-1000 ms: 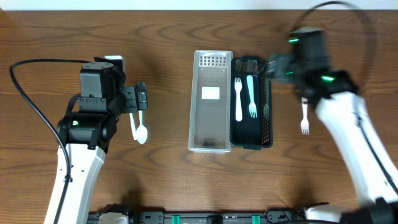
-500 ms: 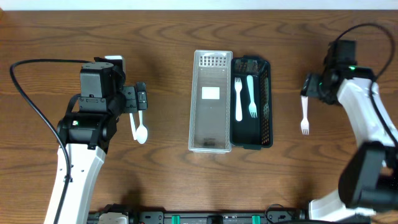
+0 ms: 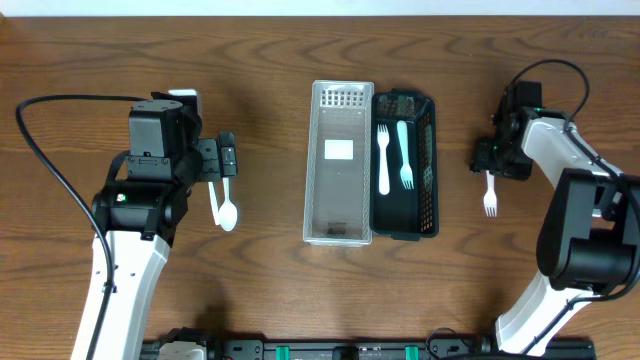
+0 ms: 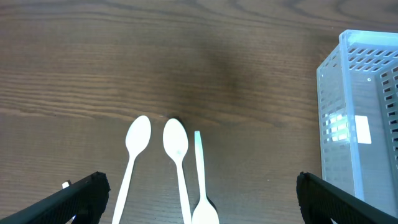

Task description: Pack container

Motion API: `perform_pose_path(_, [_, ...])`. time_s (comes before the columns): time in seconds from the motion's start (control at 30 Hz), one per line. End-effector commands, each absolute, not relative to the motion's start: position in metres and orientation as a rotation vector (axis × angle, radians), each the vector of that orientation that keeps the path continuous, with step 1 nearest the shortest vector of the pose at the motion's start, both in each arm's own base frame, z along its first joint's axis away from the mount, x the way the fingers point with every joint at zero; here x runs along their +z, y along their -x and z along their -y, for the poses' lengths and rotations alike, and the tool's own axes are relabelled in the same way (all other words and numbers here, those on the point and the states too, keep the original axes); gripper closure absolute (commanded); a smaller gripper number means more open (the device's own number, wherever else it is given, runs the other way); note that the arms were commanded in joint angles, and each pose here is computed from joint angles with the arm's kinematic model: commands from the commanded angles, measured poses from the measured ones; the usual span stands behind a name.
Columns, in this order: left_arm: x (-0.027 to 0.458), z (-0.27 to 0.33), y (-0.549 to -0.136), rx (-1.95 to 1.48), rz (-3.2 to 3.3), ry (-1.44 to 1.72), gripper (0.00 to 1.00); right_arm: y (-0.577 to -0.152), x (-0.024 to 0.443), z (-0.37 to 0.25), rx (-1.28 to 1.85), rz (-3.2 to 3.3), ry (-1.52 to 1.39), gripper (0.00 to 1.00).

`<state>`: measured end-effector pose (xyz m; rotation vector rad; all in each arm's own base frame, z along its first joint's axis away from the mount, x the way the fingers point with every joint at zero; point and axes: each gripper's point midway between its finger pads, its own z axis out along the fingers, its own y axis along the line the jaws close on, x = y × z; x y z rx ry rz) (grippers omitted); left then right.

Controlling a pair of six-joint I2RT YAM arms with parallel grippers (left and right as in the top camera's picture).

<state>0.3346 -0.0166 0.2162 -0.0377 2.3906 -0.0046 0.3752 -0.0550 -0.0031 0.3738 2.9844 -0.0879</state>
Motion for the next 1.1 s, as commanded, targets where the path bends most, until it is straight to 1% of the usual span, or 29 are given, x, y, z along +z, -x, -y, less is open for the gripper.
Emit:
perform_pose_path(0.0, [0.222,0.012,-0.338,0.027,-2.378,0.037,0.02,-0.370,-0.017,0.054,-0.073,-3.023,-0.384,0.41])
perform_pose_path(0.17, [0.222,0.012,-0.338,0.026,-2.378,0.036,0.02,-0.369,-0.020,0.054,-0.066,-3.028,-0.398,0.55])
perform_pose_path(0.2, [0.222,0.012,-0.338,0.026,-2.378,0.036,0.02,-0.368,-0.020,0.054,-0.066,-3.028,-0.405,0.60])
perform_pose_path(0.27, [0.222,0.012,-0.338,0.026,-2.378,0.036,0.02,-0.367,-0.020,0.053,-0.066,-3.032,-0.414,0.73])
perform_pose_path(0.3, [0.222,0.012,-0.338,0.026,-2.378,0.036,0.02,-0.366,-0.020,0.053,-0.066,-3.035,-0.416,0.77])
perform_pose_path(0.4, [0.222,0.012,-0.338,0.026,-2.378,0.036,0.02,-0.366,-0.016,0.053,-0.060,-3.027,-0.441,0.81])
perform_pose_path(0.5, [0.222,0.012,-0.338,0.026,-2.378,0.036,0.02,-0.372,-0.002,0.053,-0.057,-2.986,-0.435,0.83])
perform_pose_path(0.63, [0.222,0.012,-0.338,0.026,-2.378,0.036,0.02,-0.383,0.043,0.044,-0.007,-2.872,-0.406,0.90])
perform_pose_path(0.77, [0.222,0.012,-0.338,0.026,-2.378,0.036,0.02,-0.393,0.111,0.016,0.072,-2.699,-0.295,0.92])
perform_pose_path(0.83, [0.222,0.012,-0.338,0.026,-2.378,0.036,0.02,-0.394,0.145,0.001,0.091,-2.607,-0.234,0.99])
perform_pose_path(0.9, [0.222,0.012,-0.338,0.026,-2.378,0.036,0.02,-0.393,0.176,-0.017,0.120,-2.521,-0.169,0.99])
perform_pose_path(1.0, [0.222,0.012,-0.338,0.026,-2.378,0.036,0.02,-0.389,0.202,-0.046,0.171,-2.450,-0.089,0.99])
perform_pose_path(1.07, [0.222,0.012,-0.338,0.026,-2.378,0.036,0.02,-0.386,0.203,-0.065,0.203,-2.451,-0.057,0.99])
